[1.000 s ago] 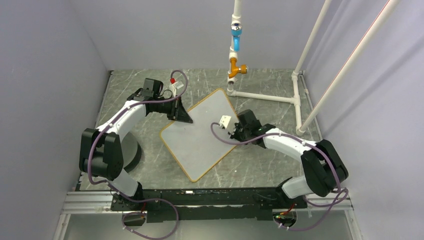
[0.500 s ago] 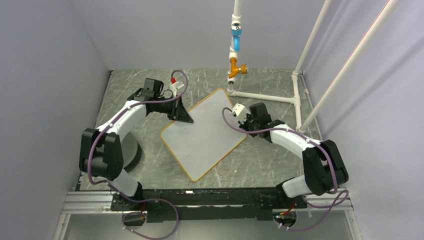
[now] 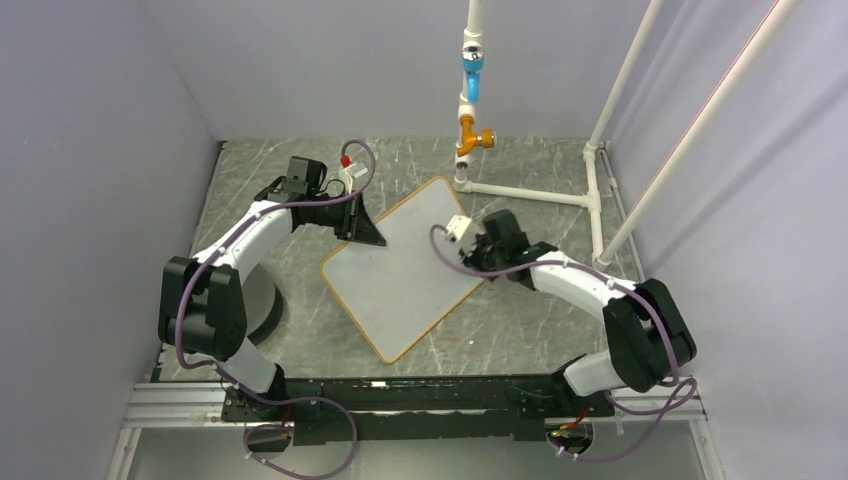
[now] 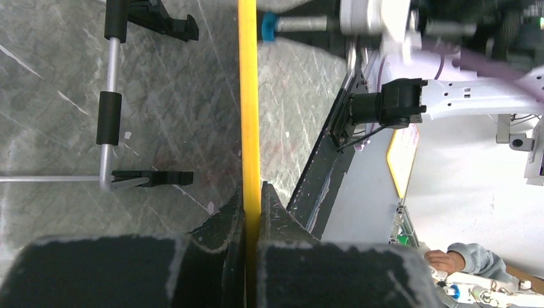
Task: Erase the whiteboard
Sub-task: Erase the whiteboard at the center of the board.
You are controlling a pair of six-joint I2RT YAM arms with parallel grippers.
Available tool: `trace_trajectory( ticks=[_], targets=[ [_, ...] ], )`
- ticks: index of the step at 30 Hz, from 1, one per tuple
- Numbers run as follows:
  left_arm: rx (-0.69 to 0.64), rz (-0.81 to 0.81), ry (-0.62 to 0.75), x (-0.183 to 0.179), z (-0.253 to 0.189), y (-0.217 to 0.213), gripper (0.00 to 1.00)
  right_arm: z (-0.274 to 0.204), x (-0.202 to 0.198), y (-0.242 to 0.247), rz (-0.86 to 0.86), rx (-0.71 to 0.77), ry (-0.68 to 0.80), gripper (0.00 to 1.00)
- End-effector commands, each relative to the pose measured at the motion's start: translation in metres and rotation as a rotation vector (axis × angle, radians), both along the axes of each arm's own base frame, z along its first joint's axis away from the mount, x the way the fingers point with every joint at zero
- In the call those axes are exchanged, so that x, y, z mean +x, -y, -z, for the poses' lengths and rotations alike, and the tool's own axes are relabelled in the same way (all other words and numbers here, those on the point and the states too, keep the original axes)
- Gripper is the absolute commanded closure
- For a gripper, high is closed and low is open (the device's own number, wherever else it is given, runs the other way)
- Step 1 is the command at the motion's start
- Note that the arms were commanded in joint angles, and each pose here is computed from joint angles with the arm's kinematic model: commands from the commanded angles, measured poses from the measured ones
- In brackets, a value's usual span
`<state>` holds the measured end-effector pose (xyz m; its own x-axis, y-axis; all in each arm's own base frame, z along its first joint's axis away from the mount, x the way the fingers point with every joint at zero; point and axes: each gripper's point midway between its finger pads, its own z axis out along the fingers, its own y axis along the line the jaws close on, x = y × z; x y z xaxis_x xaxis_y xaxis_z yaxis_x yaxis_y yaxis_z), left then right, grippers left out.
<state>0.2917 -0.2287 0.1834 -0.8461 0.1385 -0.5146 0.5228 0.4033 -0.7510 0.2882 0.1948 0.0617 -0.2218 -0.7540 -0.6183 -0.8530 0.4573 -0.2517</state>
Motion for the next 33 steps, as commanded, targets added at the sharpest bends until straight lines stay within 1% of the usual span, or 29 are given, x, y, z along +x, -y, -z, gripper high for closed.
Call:
trace_trajectory(
  ticks=[1,3,5,8,10,12,14,15,17,19,21,24,28,30,31,33],
  targets=[
    [-0.174,0.155,0.095,-0.025,-0.05,0.015,1.0,0.003,0.041,0.06,0.252,-0.031,0.014,1.0],
    [-0.177,0.157,0.094,-0.026,-0.051,0.015,1.0,0.011,0.032,0.059,0.213,-0.025,-0.036,1.0],
    [-0.175,0.156,0.096,-0.026,-0.051,0.015,1.0,0.014,0.013,0.038,0.095,0.01,-0.1,1.0],
    [-0.172,0.156,0.094,-0.026,-0.05,0.014,1.0,0.017,-0.022,0.003,-0.118,-0.003,-0.131,1.0],
    [-0.17,0.156,0.093,-0.025,-0.049,0.014,1.0,0.018,-0.036,-0.009,-0.186,-0.019,-0.152,1.0],
    [-0.168,0.156,0.094,-0.025,-0.049,0.014,1.0,0.017,-0.029,-0.008,-0.142,-0.036,-0.144,1.0],
    [-0.169,0.157,0.097,-0.026,-0.049,0.014,1.0,0.018,-0.006,0.012,-0.023,-0.085,-0.083,1.0],
    [-0.169,0.157,0.097,-0.026,-0.05,0.014,1.0,0.019,0.005,0.025,0.044,-0.093,-0.078,1.0],
    [-0.171,0.158,0.1,-0.025,-0.051,0.014,1.0,0.019,0.022,0.052,0.173,-0.092,-0.09,1.0],
    [-0.175,0.159,0.101,-0.026,-0.052,0.015,1.0,0.024,0.026,0.071,0.235,-0.101,-0.11,1.0],
    [-0.176,0.159,0.102,-0.026,-0.052,0.014,1.0,0.027,0.022,0.072,0.226,-0.085,-0.135,1.0],
    [-0.176,0.159,0.1,-0.026,-0.052,0.014,1.0,0.027,0.009,0.046,0.133,-0.057,-0.165,1.0],
    [-0.174,0.158,0.099,-0.026,-0.051,0.014,1.0,0.025,-0.026,-0.01,-0.085,-0.058,-0.16,1.0],
    [-0.171,0.157,0.097,-0.026,-0.05,0.014,1.0,0.02,-0.039,-0.031,-0.165,-0.048,-0.142,1.0],
    [-0.17,0.158,0.098,-0.026,-0.05,0.014,1.0,0.018,-0.04,-0.035,-0.172,-0.048,-0.128,1.0],
    [-0.17,0.159,0.102,-0.026,-0.05,0.014,1.0,0.019,-0.027,-0.026,-0.111,-0.078,-0.097,1.0]
  ],
)
